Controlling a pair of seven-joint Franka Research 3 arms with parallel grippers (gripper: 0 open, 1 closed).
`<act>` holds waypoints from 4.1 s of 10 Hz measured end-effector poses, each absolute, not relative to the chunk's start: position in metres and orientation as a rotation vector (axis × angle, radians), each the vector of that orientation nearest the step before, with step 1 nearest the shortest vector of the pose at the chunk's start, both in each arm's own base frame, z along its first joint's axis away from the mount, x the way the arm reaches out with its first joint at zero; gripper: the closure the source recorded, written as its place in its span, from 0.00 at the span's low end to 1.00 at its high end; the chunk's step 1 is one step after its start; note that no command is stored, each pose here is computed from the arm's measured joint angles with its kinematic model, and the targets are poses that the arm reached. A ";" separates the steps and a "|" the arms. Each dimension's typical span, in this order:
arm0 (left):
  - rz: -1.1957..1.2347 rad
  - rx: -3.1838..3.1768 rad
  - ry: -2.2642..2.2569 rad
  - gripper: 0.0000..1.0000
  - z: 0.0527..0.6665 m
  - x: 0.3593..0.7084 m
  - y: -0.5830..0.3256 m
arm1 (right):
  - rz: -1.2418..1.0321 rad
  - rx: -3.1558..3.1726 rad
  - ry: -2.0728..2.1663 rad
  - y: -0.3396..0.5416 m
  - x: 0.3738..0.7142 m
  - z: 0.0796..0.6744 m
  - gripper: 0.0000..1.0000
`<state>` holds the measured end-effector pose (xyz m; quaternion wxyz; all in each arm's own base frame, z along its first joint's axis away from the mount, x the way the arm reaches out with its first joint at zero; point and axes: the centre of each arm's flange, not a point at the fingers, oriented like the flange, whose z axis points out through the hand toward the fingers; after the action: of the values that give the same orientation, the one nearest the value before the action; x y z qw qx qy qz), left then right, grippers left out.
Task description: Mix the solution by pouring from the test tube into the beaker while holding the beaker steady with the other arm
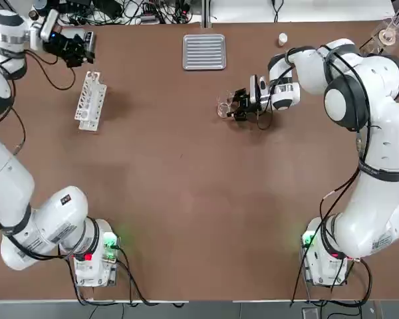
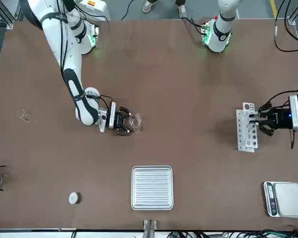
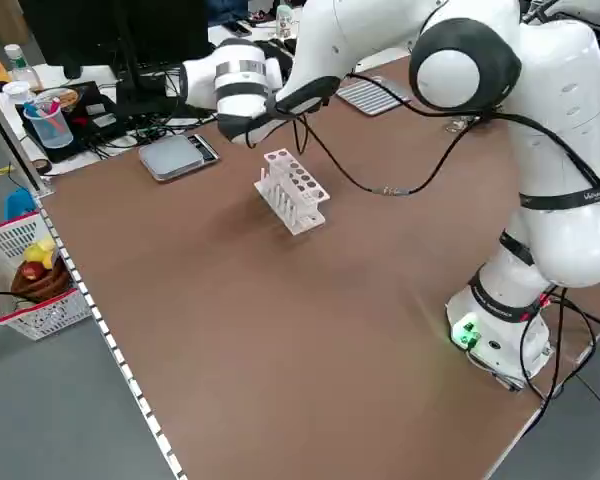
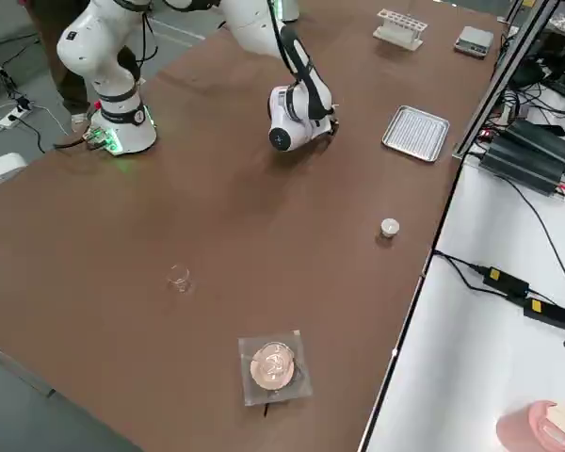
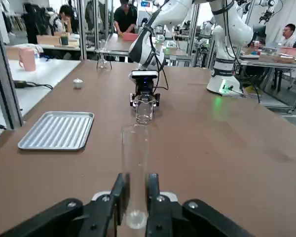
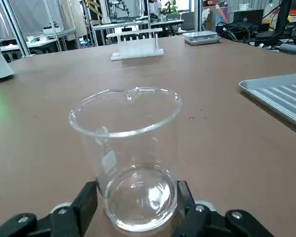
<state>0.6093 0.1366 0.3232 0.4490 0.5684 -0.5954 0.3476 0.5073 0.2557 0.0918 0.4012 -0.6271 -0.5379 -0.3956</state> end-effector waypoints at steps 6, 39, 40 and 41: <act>0.773 1.462 -1.647 0.78 0.338 0.643 -0.003 | -1.000 -1.587 -1.361 0.255 0.507 0.092 0.28; 0.373 2.146 -2.021 0.78 0.305 0.533 -0.515 | -1.002 -1.591 -1.361 0.254 0.509 0.092 0.28; 0.365 2.165 -2.040 0.78 0.299 0.534 -0.514 | -1.002 -1.591 -1.361 0.254 0.509 0.092 0.28; 0.355 2.187 -2.041 0.78 0.293 0.533 -0.516 | -1.002 -1.591 -1.361 0.254 0.509 0.092 0.28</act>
<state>0.5326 -0.5161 0.2935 0.0646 0.7246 -0.6760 0.1176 0.5088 0.2536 0.0919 0.3986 -0.6285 -0.5378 -0.3960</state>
